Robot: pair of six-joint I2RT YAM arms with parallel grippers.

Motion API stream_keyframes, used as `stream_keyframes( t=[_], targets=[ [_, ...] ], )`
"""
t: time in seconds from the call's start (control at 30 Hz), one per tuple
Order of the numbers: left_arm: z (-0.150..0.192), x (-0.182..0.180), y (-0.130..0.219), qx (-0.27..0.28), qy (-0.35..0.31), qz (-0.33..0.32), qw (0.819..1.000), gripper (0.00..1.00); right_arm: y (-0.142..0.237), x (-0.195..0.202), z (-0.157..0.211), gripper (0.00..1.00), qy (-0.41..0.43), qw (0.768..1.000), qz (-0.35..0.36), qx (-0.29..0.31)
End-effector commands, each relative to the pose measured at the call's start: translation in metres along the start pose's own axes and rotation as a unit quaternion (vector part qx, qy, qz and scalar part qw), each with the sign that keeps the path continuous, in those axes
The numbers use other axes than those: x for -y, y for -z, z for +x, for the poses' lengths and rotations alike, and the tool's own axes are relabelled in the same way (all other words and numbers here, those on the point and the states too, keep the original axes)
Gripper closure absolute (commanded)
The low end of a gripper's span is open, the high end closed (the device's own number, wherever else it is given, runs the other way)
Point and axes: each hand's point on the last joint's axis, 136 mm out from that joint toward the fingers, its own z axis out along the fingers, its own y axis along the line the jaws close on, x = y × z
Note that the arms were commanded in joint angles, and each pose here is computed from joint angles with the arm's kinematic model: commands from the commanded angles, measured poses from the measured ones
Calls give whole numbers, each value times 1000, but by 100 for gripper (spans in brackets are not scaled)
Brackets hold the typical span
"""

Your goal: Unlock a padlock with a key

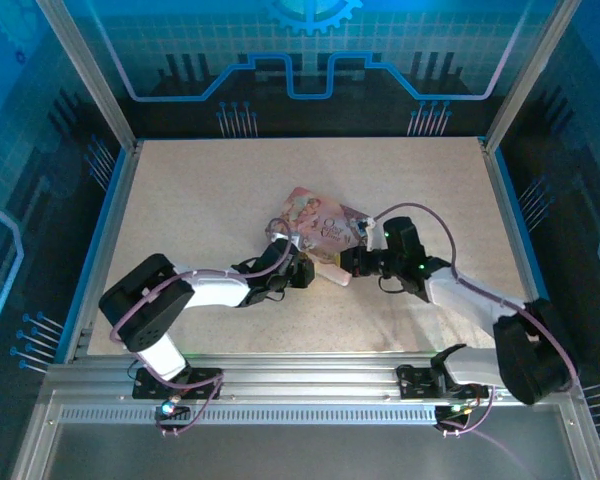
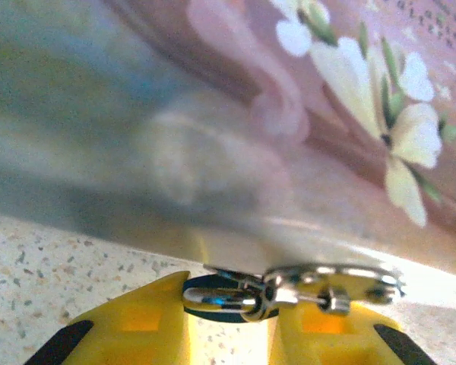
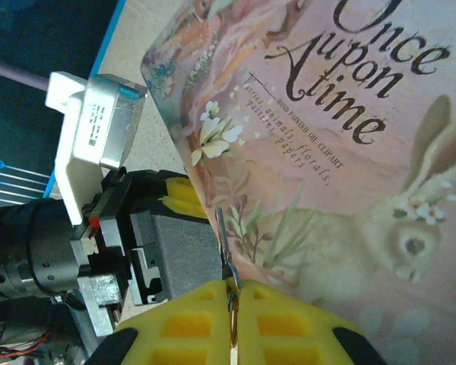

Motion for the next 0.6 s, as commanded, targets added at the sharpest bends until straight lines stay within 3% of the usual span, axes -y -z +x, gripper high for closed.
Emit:
stream_keyframes(
  t=[0.0,0.27,0.57],
  targets=[
    [-16,22,17,18,43,43,998,87,12,-1,9,92,38,999,13,13],
    [-13,31,36,-6,102,59,993,87,18,-19,41,91,97,995,-19,29],
    [-9,46,44,-34,153,93,983,88,5,-19,65,91,178,983,-11,49]
  ],
)
